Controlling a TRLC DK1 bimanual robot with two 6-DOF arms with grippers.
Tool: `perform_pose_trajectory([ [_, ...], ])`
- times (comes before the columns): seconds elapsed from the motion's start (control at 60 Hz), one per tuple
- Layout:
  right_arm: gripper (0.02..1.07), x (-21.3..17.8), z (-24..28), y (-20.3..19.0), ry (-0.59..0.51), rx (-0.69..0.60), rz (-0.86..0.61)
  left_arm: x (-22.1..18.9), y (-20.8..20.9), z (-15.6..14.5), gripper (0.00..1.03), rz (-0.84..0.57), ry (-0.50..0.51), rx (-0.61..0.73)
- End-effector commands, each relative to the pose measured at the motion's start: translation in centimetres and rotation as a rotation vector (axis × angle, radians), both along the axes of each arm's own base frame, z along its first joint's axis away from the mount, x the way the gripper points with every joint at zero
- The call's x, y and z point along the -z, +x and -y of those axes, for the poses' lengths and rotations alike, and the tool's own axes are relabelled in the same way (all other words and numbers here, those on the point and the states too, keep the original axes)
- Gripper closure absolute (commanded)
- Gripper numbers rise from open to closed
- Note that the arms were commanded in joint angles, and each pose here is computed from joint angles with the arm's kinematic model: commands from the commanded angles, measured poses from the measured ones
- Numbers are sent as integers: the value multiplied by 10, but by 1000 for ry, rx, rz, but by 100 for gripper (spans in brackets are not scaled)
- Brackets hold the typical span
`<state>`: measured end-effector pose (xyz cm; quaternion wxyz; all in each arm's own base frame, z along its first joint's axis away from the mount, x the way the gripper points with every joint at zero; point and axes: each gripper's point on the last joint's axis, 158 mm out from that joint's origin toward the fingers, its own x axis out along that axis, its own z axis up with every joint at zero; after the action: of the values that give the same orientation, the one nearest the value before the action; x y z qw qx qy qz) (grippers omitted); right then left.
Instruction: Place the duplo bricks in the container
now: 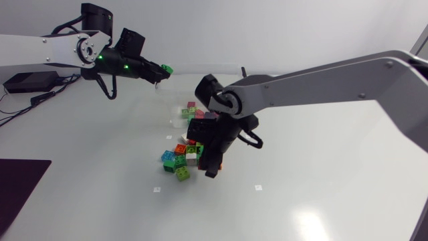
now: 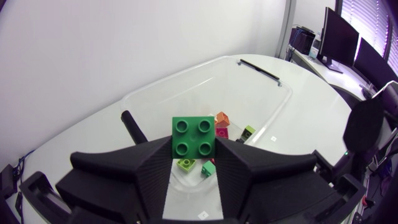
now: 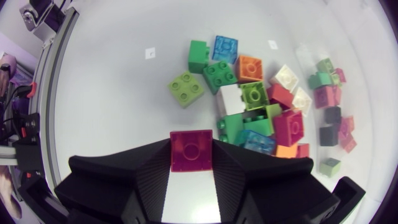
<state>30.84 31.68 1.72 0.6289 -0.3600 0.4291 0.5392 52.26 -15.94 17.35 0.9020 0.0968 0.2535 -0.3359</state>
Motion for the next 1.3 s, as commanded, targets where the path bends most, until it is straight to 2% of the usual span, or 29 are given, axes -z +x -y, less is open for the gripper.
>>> perform_pose_trajectory([
  [0.0, 86, -16, 9, 1, 19, 25, 7, 0, 14, 14, 64, -6, -26, -5],
  [0.05, 86, -24, 11, 6, 33, 38, 21, 4, 18, 17, 50, -7, -19, -12],
  [0.133, 86, -38, 14, 16, 59, 64, 46, 11, 22, 21, 12, -7, 6, -21],
  [0.183, 86, -47, 16, 24, 73, 83, 62, 13, 21, 21, 5, -6, 18, -27],
  [0.35, 86, -88, 20, 59, 156, 164, 139, 4, 3, 10, 5, 4, 34, -39],
  [0.417, 86, -112, 23, 78, 207, 210, 182, 0, -16, 1, 5, 16, 70, -43],
  [0.533, 86, -138, 28, 109, 279, 295, 246, 19, -52, -10, 5, -48, 160, -14],
  [0.7, 86, -151, 35, 141, 346, 386, 291, 52, -87, -21, 5, -142, 231, -8],
  [0.967, 86, -173, 37, 173, 439, 489, 329, 104, -138, -17, 6, -300, 326, 28],
  [1.283, 86, -178, 36, 209, 505, 583, 347, 155, -165, -12, 6, -455, 371, 1],
])
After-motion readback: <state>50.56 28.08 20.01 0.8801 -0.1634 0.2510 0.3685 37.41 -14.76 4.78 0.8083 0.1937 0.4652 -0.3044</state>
